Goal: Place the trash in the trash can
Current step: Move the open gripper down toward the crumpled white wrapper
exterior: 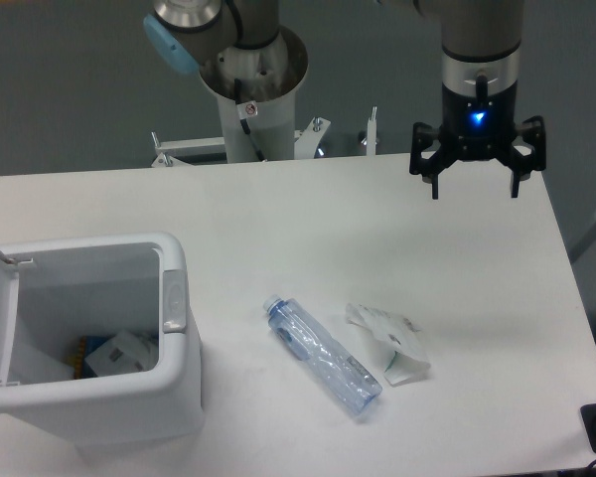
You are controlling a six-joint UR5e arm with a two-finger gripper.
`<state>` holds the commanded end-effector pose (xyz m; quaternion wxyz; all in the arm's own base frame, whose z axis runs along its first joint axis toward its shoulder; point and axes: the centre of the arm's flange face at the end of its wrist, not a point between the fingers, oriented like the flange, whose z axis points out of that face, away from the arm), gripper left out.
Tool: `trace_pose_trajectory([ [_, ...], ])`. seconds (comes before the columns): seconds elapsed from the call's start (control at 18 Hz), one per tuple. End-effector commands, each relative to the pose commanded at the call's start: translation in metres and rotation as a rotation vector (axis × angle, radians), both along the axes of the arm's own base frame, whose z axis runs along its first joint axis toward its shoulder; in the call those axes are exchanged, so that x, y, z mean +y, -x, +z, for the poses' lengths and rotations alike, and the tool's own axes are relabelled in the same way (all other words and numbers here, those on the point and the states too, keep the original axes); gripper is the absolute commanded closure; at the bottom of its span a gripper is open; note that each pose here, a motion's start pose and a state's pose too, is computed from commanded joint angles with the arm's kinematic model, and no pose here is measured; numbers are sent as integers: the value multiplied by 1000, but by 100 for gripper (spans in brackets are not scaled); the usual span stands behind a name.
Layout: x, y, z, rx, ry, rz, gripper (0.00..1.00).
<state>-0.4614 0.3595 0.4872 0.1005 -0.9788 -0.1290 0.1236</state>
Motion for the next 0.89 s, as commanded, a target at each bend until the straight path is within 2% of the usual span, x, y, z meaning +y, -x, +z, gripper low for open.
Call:
trace_pose_trajectory([
  [0.39, 7, -8, -37, -30, 12, -6, 0],
  [0.61, 20, -18, -85, -47, 27, -33, 0],
  [0.78, 22, -29, -130, -68, 63, 10, 0],
  [0.89, 35, -35, -145, -50, 53, -21, 0],
])
